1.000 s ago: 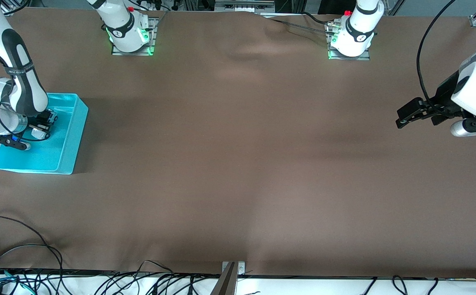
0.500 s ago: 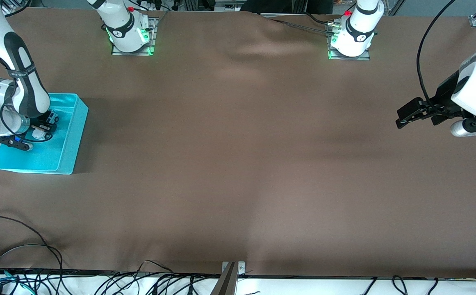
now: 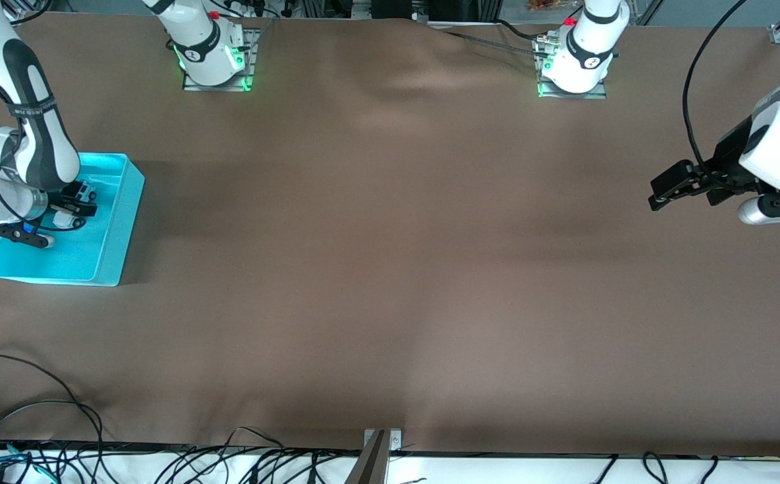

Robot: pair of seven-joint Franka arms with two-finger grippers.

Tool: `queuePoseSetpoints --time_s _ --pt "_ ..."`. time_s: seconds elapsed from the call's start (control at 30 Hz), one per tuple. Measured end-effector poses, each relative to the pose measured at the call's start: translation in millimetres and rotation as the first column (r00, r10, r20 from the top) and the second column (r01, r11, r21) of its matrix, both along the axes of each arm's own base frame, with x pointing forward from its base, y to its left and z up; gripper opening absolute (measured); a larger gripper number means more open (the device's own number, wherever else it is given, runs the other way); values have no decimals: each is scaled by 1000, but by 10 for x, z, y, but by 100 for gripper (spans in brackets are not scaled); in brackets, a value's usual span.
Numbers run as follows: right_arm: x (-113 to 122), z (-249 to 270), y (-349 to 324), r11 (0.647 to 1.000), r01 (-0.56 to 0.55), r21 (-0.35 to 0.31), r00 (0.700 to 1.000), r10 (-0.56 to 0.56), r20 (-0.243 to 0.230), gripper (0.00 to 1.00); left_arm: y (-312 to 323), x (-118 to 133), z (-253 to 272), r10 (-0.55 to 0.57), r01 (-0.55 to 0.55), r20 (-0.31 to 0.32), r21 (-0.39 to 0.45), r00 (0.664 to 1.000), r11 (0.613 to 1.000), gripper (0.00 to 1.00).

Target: Wind and store white jeep toy

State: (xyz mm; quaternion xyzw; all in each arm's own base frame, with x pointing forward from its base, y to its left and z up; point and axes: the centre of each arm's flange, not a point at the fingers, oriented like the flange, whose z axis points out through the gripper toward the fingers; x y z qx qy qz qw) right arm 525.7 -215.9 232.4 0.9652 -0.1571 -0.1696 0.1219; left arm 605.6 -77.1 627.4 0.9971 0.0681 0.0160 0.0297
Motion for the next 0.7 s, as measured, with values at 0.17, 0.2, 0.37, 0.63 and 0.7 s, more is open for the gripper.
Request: queuePoseSetpoints --time_s 0.17,0.2,0.37,0.63,0.7 --pt "103 330 266 1000 13 -12 999 -12 34 100 0 0 0 0 0 0 0 1000 1000 100" --pt "120 394 323 1000 17 -15 999 -16 41 100 0 0 0 0 0 0 0 1000 1000 100" --pt "186 632 614 1000 18 -17 998 -17 64 100 0 0 0 0 0 0 0 1000 1000 100" --pt "286 1024 972 986 126 113 978 -143 153 100 0 0 0 0 0 0 0 1000 1000 100" --pt "310 1167 988 981 141 136 970 -164 180 100 0 0 0 0 0 0 0 1000 1000 100"
